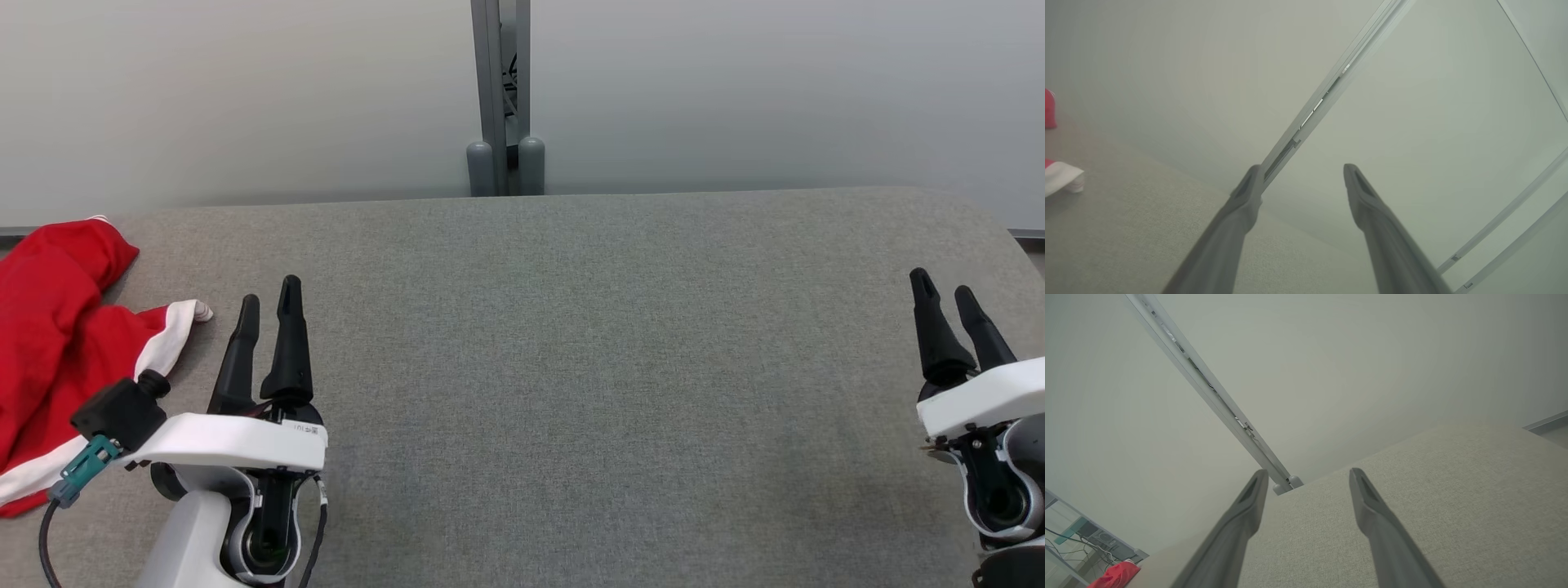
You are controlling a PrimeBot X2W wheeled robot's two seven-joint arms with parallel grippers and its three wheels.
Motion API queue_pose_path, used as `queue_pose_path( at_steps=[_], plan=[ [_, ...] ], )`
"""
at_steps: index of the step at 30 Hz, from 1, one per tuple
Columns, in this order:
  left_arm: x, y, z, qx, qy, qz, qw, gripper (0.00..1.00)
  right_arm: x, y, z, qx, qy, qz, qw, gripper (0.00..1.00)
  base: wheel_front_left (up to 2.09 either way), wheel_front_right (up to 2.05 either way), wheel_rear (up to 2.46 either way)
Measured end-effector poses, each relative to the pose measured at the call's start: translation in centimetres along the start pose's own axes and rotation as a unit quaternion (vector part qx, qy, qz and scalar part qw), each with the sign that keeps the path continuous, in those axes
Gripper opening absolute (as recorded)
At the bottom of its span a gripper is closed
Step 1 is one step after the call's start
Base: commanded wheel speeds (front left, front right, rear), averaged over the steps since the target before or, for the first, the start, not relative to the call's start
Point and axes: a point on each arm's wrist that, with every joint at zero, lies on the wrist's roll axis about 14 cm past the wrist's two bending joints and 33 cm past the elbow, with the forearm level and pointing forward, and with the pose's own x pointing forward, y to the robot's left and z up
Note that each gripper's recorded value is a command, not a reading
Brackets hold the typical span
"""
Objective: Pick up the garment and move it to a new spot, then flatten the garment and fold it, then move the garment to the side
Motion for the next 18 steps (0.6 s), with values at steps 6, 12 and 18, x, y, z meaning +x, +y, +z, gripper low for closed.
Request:
queue_pose_path(
  at_steps=[6, 12, 18],
  plan=[
    [-0.3, 0.1, -0.4, 0.059, 0.021, -0.004, 0.998, 1.00, -0.3, 0.4, -0.9, -0.046, 0.005, 0.005, 0.999, 1.00, 0.00, 0.00, 0.00],
    [-0.8, 0.8, -0.5, 0.113, 0.035, 0.002, 0.993, 1.00, -0.7, 0.6, -1.8, -0.074, 0.008, 0.008, 0.997, 1.00, 0.00, 0.00, 0.00],
    [-1.2, 1.3, -0.5, 0.154, 0.042, 0.008, 0.987, 1.00, -0.9, 1.0, -2.6, -0.101, 0.015, 0.013, 0.995, 1.00, 0.00, 0.00, 0.00]
  ],
)
